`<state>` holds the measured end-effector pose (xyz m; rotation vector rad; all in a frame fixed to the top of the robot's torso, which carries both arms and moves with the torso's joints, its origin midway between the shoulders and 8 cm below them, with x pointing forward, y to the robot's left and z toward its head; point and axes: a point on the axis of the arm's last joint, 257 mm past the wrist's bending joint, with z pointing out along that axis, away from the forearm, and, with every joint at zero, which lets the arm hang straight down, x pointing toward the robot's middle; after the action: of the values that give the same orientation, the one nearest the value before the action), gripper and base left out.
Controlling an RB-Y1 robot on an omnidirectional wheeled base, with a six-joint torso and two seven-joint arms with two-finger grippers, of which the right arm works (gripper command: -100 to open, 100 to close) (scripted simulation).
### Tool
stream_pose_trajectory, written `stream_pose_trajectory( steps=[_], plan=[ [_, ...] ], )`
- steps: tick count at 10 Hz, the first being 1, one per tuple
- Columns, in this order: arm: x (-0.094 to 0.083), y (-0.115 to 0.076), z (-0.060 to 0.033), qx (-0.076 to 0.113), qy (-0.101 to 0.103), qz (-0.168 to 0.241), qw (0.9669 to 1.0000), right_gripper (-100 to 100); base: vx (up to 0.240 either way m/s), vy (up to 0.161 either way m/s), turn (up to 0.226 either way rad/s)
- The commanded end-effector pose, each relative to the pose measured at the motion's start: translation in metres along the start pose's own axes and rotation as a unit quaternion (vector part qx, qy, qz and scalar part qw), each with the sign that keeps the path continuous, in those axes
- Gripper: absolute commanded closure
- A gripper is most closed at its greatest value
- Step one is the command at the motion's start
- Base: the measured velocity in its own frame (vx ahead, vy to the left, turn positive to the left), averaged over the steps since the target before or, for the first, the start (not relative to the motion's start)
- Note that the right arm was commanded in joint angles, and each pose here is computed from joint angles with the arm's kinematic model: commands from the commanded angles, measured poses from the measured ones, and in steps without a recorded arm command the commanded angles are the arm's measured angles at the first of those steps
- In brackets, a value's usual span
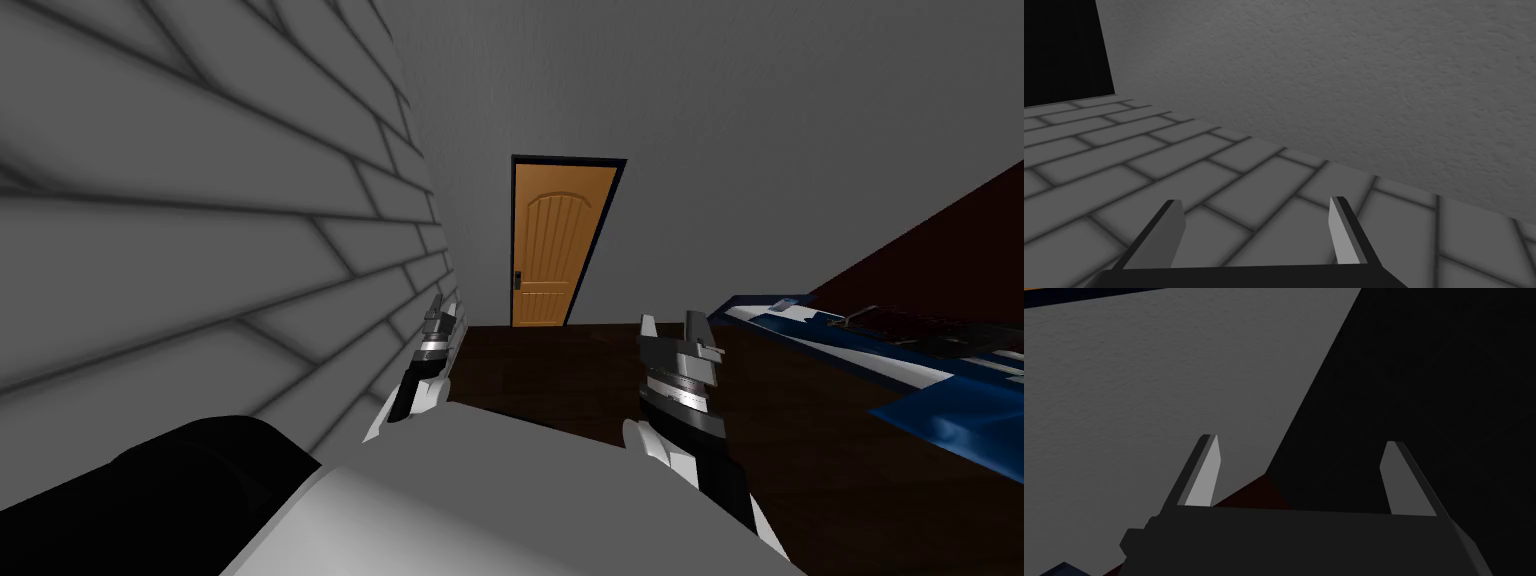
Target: Pull the door open
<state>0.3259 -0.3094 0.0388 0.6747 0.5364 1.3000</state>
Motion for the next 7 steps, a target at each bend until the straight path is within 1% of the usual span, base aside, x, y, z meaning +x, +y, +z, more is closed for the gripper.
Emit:
stream_pose_trajectory(
  steps=[1, 4, 6, 7],
  plan=[
    [0.005, -0.012, -0.0001, 0.009, 0.009, -0.017, 0.9998, -100, 0.071, 0.024, -0.006],
    [0.011, -0.03, -0.0006, 0.022, 0.023, -0.043, 0.9986, -100, 0.116, 0.046, -0.007],
    [0.018, -0.049, -0.0015, 0.035, 0.037, -0.072, 0.9961, -100, 0.108, 0.06, -0.007],
    [0.02, -0.054, -0.0018, 0.039, 0.041, -0.08, 0.9952, -100, 0.103, 0.043, -0.012]
  ],
)
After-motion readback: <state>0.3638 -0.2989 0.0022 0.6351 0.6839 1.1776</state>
